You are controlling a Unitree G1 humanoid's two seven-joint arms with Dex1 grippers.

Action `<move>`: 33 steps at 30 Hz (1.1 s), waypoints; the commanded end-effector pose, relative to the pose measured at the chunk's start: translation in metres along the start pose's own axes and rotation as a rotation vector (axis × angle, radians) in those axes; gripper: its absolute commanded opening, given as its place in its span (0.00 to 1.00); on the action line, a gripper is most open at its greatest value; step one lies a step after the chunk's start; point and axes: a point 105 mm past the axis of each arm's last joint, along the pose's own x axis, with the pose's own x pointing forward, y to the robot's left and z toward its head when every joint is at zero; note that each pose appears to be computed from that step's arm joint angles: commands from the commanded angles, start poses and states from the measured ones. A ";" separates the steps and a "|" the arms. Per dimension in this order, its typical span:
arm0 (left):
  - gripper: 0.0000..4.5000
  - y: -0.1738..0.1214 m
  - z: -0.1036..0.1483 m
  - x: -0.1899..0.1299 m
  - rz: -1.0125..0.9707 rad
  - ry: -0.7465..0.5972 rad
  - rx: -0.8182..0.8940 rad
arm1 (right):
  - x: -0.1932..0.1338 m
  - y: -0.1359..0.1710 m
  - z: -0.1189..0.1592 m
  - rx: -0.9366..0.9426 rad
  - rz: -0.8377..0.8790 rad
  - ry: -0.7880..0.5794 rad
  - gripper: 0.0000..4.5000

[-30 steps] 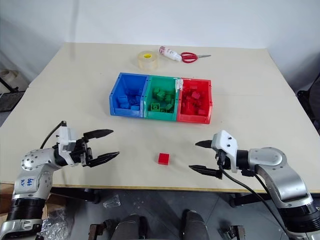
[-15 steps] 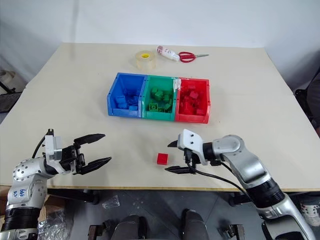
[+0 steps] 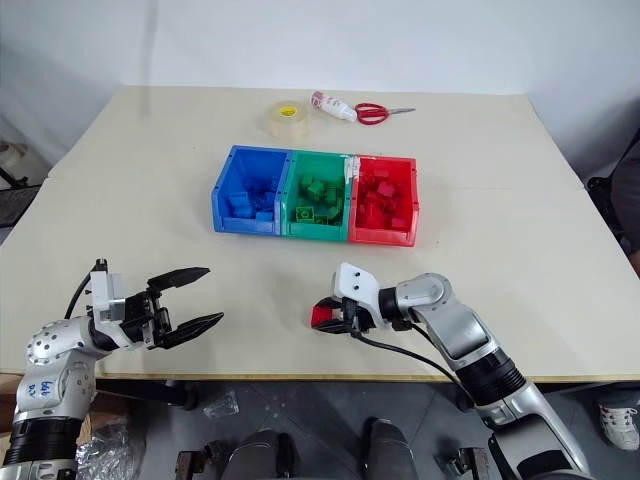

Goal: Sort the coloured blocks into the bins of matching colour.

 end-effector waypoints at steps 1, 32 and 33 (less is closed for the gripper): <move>1.00 0.003 0.009 0.004 0.009 -0.034 0.040 | -0.019 -0.018 0.033 -0.038 -0.109 -0.120 0.33; 1.00 0.029 0.008 0.015 0.173 0.037 -0.035 | -0.100 -0.069 0.040 -0.103 -0.379 -0.226 0.99; 1.00 0.028 0.008 0.014 0.165 0.038 -0.041 | -0.103 -0.060 0.034 -0.093 -0.348 -0.210 0.99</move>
